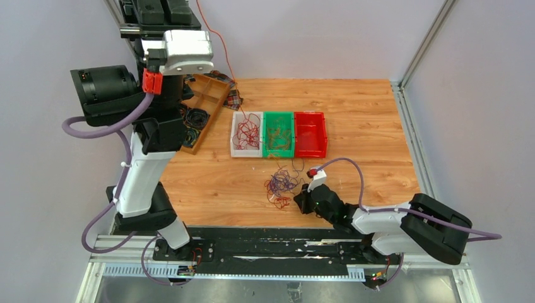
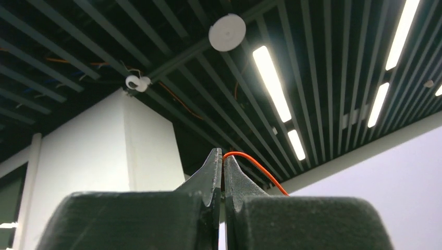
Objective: Untangle the cables
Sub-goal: Untie the cable, then place the cable in the bin, then untie the cable.
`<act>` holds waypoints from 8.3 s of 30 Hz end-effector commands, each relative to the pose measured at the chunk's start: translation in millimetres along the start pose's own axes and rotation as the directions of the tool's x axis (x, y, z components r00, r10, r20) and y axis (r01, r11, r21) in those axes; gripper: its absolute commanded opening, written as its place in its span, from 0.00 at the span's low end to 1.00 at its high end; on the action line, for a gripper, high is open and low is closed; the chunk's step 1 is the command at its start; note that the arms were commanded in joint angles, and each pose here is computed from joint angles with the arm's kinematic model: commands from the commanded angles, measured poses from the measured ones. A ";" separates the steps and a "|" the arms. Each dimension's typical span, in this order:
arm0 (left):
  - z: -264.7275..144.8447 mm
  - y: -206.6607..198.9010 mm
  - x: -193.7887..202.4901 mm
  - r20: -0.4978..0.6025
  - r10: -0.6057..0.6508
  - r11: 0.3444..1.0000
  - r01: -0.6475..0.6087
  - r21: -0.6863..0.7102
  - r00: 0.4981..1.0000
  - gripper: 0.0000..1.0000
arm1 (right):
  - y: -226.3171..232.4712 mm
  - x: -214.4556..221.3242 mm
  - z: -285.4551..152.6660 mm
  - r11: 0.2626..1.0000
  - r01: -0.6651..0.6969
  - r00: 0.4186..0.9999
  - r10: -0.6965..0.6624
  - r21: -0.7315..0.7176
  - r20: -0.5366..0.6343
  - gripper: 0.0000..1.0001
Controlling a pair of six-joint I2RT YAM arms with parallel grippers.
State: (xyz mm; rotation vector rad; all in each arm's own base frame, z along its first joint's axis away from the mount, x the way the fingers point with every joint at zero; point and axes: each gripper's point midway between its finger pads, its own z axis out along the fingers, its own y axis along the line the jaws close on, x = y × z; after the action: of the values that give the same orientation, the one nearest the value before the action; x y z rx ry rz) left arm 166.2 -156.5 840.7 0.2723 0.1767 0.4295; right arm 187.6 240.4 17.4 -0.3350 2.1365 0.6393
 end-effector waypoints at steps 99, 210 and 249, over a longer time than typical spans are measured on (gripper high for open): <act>-160.0 -259.4 177.8 -0.351 0.228 0.834 0.004 0.552 0.908 0.01 | -51.7 -257.5 77.8 0.979 0.012 0.967 -0.063 0.204 0.247 0.55; -493.5 -416.0 228.2 -0.686 0.505 -0.100 0.825 0.556 0.524 0.86 | -113.1 -206.5 -41.2 0.920 -0.257 0.943 0.171 0.297 0.285 0.60; -617.4 -387.9 109.1 -0.803 0.558 -0.267 0.962 0.064 0.209 0.01 | -45.8 -141.9 -42.6 0.990 -0.128 0.977 0.116 0.054 0.178 0.51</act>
State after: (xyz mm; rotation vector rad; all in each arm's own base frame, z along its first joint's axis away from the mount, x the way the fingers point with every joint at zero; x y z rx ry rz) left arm 282.0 -312.4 88.0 1.6659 2.1305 -0.7149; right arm 272.1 171.1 129.6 -0.0496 2.0667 0.5796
